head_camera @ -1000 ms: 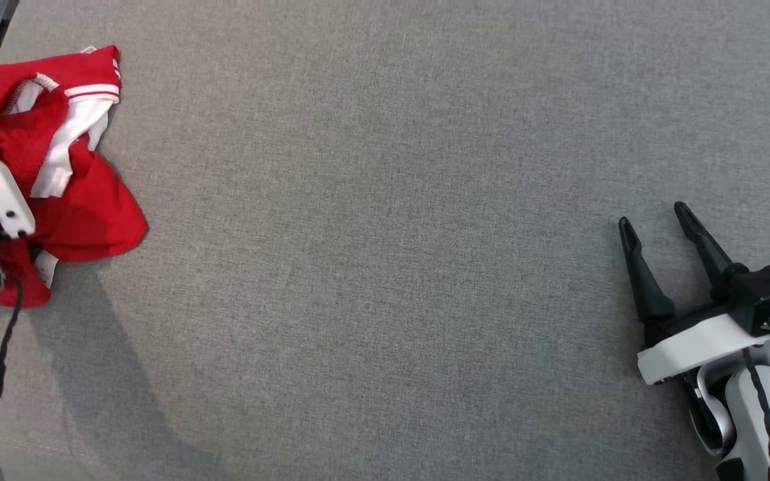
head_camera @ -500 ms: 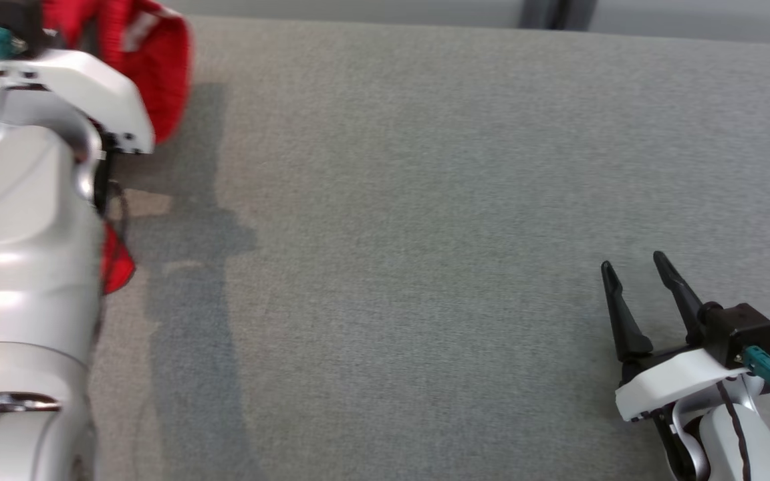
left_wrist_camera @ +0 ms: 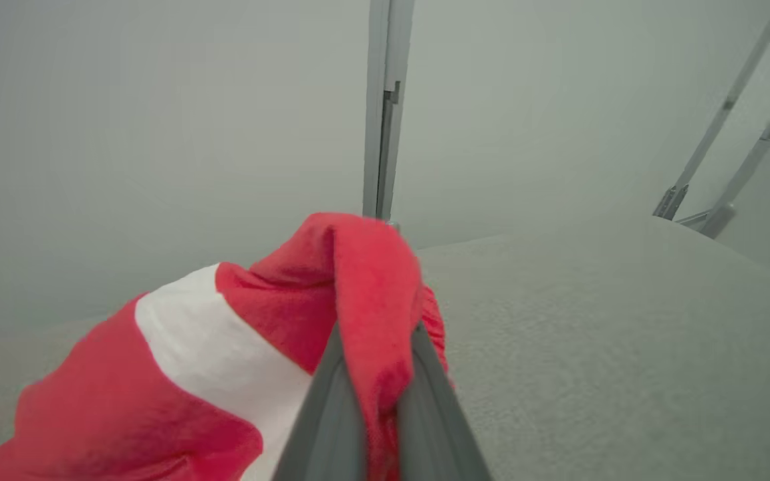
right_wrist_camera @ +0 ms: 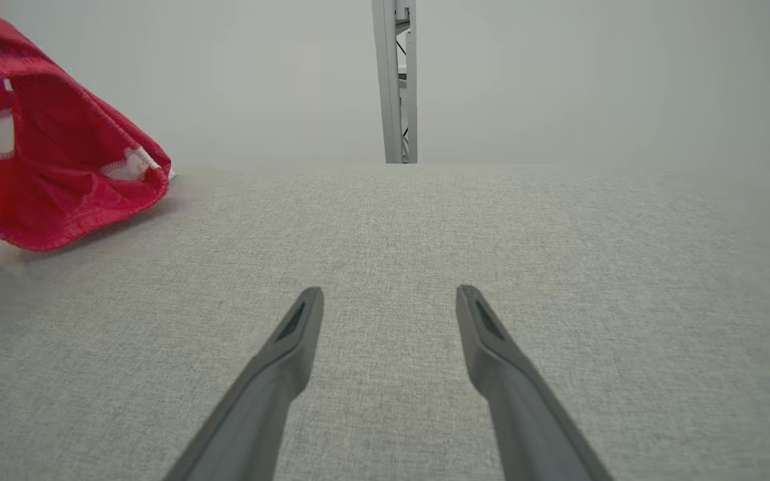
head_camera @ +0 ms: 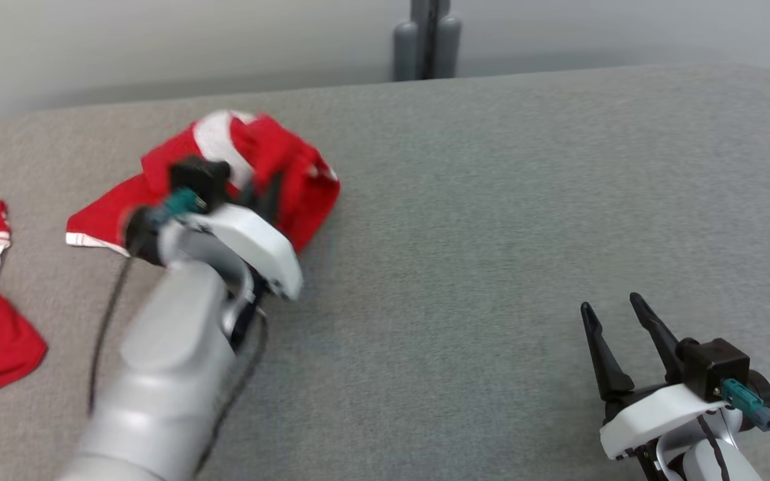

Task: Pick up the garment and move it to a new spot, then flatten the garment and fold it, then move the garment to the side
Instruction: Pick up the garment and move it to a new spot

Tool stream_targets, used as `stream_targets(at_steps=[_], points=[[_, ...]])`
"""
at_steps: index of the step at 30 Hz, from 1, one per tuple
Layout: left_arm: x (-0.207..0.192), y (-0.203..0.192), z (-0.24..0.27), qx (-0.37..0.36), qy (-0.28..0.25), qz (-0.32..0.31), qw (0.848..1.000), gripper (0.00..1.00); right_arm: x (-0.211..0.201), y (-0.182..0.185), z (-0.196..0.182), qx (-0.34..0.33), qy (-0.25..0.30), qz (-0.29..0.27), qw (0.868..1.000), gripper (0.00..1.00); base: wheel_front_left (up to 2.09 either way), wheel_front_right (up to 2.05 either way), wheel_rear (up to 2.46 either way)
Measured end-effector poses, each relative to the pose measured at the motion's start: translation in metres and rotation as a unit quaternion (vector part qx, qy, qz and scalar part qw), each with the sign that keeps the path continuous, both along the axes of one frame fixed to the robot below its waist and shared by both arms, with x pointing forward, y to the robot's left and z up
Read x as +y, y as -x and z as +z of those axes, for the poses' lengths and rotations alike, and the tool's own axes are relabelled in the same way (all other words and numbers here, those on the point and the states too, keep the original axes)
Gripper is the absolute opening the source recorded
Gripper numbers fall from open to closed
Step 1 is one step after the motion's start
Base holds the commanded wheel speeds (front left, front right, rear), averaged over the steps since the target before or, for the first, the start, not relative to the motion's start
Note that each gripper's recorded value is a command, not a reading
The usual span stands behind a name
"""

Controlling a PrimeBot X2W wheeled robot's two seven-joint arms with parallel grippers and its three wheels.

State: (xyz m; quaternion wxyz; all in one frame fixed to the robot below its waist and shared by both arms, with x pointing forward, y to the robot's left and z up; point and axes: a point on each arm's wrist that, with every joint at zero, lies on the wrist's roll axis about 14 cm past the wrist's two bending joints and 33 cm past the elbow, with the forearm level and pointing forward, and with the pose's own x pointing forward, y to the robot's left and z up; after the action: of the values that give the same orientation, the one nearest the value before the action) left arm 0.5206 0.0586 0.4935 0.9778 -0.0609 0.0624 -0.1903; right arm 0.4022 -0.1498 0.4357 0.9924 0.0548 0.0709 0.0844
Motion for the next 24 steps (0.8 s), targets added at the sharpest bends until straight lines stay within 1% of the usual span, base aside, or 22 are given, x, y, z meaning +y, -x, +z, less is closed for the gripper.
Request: stream_targets(at_steps=[2, 3, 6, 10, 13, 14, 15, 17, 21, 24], points=[[-0.037, 0.022, -0.004, 0.009, 0.021, -0.052, 0.998, 0.00, -0.009, 0.007, 0.004, -0.004, 0.000, -0.014, 1.000, 1.00, 0.00, 0.00, 0.00], [-0.055, 0.035, -0.005, 0.012, 0.021, -0.076, 0.997, 0.00, -0.013, 0.010, 0.005, -0.005, 0.000, -0.019, 1.000, 1.00, 0.00, 0.00, 0.00], [-0.097, 0.069, -0.004, 0.023, 0.041, -0.121, 0.991, 0.00, -0.019, 0.018, 0.010, -0.011, -0.001, -0.030, 0.999, 1.00, 0.00, 0.00, 0.00], [-0.124, 0.090, 0.002, 0.020, 0.042, -0.142, 0.989, 0.00, -0.024, 0.023, 0.016, -0.018, -0.003, -0.040, 0.999, 1.00, 0.00, 0.00, 0.00], [-0.132, 0.099, 0.001, 0.013, 0.029, -0.148, 0.988, 0.00, -0.024, 0.024, 0.018, -0.021, -0.005, -0.042, 0.999, 1.00, 0.00, 0.00, 0.00], [-0.133, 0.099, 0.001, 0.009, 0.025, -0.146, 0.989, 0.27, -0.024, 0.024, 0.018, -0.022, -0.006, -0.043, 0.999, 1.00, 0.00, 0.00, 0.00], [-0.131, 0.097, 0.000, 0.007, 0.021, -0.139, 0.990, 1.00, -0.024, 0.024, 0.019, -0.022, -0.006, -0.043, 0.999, 1.00, 0.00, 0.00, 0.00], [-0.128, 0.096, -0.002, 0.007, 0.015, -0.133, 0.991, 1.00, -0.024, 0.024, 0.019, -0.023, -0.007, -0.044, 0.999, 1.00, 0.00, 0.00, 0.00], [-0.110, 0.088, -0.007, 0.008, -0.004, -0.098, 0.995, 1.00, -0.025, 0.024, 0.022, -0.027, -0.010, -0.047, 0.998, 1.00, 0.00, 0.00, 0.00], [-0.089, 0.076, 0.007, -0.032, -0.027, -0.064, 0.997, 1.00, -0.025, 0.024, 0.025, -0.032, -0.013, -0.048, 0.998, 1.00, 0.00, 0.00, 0.00]])
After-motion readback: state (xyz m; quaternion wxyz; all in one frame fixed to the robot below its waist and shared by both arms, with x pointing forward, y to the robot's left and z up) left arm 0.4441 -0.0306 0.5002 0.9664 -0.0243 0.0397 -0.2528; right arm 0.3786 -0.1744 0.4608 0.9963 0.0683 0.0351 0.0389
